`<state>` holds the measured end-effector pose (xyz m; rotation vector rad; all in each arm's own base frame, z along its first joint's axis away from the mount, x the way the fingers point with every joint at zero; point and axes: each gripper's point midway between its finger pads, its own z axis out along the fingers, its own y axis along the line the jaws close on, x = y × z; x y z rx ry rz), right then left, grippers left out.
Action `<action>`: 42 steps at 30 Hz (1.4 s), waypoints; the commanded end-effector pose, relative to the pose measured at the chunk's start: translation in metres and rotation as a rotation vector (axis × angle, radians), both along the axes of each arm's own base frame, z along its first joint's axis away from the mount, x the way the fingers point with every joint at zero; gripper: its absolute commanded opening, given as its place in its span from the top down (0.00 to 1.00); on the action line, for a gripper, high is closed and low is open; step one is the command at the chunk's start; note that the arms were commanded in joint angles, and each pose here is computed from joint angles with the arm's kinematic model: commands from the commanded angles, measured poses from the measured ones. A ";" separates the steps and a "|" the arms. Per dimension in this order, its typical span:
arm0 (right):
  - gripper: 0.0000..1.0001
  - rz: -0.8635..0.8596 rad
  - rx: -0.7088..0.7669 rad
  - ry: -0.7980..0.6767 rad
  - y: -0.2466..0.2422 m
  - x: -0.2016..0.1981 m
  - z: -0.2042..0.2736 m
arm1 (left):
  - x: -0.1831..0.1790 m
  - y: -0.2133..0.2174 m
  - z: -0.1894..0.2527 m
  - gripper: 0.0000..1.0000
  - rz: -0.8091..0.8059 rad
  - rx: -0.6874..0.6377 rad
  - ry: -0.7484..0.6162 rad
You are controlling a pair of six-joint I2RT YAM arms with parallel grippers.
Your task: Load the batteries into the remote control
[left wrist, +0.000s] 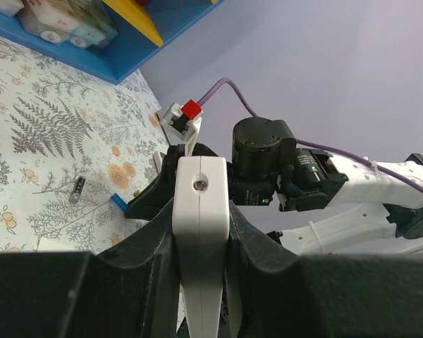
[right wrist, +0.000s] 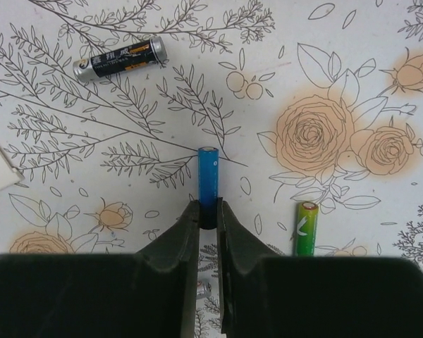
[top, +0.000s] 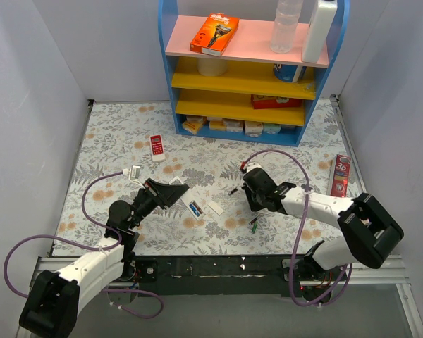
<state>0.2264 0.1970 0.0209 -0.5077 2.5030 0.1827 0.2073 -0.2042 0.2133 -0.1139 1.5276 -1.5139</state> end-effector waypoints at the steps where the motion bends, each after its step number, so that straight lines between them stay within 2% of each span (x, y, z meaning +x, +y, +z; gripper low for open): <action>1: 0.87 0.031 0.016 -0.036 0.000 0.001 0.022 | -0.009 0.006 -0.036 1.00 0.015 0.004 0.082; 10: 0.91 0.228 0.141 -0.133 0.048 -0.023 0.096 | -0.003 0.010 -0.042 1.00 0.047 -0.045 0.150; 18: 0.91 0.403 0.141 -0.177 0.091 -0.066 0.148 | 0.001 0.015 -0.049 1.00 0.087 -0.052 0.183; 24: 0.91 0.461 0.153 -0.217 0.113 -0.082 0.175 | 0.002 0.016 -0.053 1.00 0.099 -0.038 0.184; 38: 0.90 0.532 0.207 -0.213 0.147 -0.092 0.193 | 0.000 0.013 -0.053 1.00 0.074 -0.022 0.163; 42: 0.89 0.534 0.171 -0.179 0.154 -0.091 0.184 | -0.001 0.012 -0.051 1.00 0.068 -0.028 0.155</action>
